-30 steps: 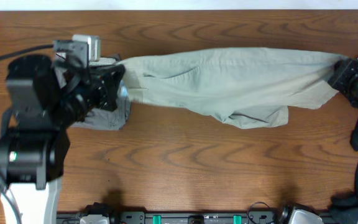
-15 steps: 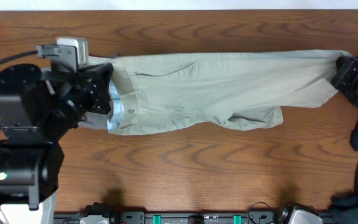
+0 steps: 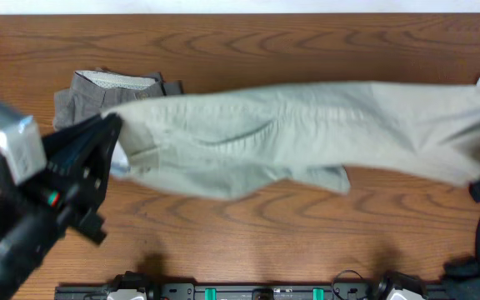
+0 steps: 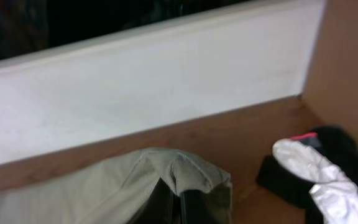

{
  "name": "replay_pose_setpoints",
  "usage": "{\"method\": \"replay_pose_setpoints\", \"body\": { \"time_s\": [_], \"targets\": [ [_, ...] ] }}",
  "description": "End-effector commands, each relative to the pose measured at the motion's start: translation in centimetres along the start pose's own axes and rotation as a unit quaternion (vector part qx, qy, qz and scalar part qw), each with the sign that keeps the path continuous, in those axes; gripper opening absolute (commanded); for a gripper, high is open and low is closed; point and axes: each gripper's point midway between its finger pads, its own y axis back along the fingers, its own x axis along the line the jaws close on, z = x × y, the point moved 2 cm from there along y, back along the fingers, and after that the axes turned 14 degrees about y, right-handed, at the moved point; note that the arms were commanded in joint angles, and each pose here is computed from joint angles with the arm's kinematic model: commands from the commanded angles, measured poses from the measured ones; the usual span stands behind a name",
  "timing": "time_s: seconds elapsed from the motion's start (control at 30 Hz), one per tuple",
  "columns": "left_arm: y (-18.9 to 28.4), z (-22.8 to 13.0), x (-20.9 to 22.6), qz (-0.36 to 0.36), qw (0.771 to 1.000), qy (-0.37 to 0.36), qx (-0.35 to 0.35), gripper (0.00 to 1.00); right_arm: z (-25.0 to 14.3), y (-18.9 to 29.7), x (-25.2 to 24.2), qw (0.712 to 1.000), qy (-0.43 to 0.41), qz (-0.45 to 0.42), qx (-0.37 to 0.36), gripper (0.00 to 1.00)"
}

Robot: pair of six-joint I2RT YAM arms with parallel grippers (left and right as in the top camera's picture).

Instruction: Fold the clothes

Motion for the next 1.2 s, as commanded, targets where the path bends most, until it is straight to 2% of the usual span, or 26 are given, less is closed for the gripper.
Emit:
{"method": "replay_pose_setpoints", "body": {
  "time_s": [0.0, 0.13, 0.27, 0.5, 0.7, 0.83, 1.0, 1.13, 1.17],
  "targets": [
    [0.8, 1.0, -0.3, 0.013, 1.000, -0.018, -0.021, 0.06, 1.5, 1.8, -1.2, 0.999, -0.006, -0.047, -0.017, 0.01],
    [1.3, 1.7, -0.9, 0.007, 0.999, -0.025, -0.035, 0.06, 2.7, 4.1, -2.0, 0.995, -0.006, -0.088, -0.037, 0.01],
    [-0.2, 2.1, -0.1, 0.010, 1.000, 0.001, -0.028, 0.06, 3.0, 4.6, -2.2, 0.994, -0.016, -0.098, -0.042, 0.01],
    [-8.4, -0.6, 6.4, 0.057, 0.993, 0.054, 0.088, 0.06, 1.2, -0.3, -3.2, 0.995, -0.026, -0.092, 0.037, 0.01],
    [-18.4, -5.3, 12.9, 0.074, 0.973, 0.068, 0.209, 0.06, -1.8, -10.3, -3.0, 0.990, -0.035, -0.013, 0.139, 0.02],
    [-25.5, -10.5, 17.4, 0.105, 0.951, 0.065, 0.283, 0.06, -4.8, -18.0, -2.4, 0.978, -0.046, 0.056, 0.197, 0.02],
    [-34.3, -18.3, 23.8, 0.150, 0.929, 0.060, 0.334, 0.09, -10.2, -28.8, -1.9, 0.963, -0.056, 0.095, 0.247, 0.02],
    [-40.2, -23.8, 28.4, 0.153, 0.928, 0.075, 0.331, 0.17, -14.1, -37.1, -2.1, 0.966, -0.047, 0.103, 0.231, 0.04],
    [-41.3, -24.8, 29.3, 0.154, 0.929, 0.079, 0.327, 0.32, -14.9, -38.7, -2.2, 0.968, -0.046, 0.103, 0.224, 0.07]
  ]
}}
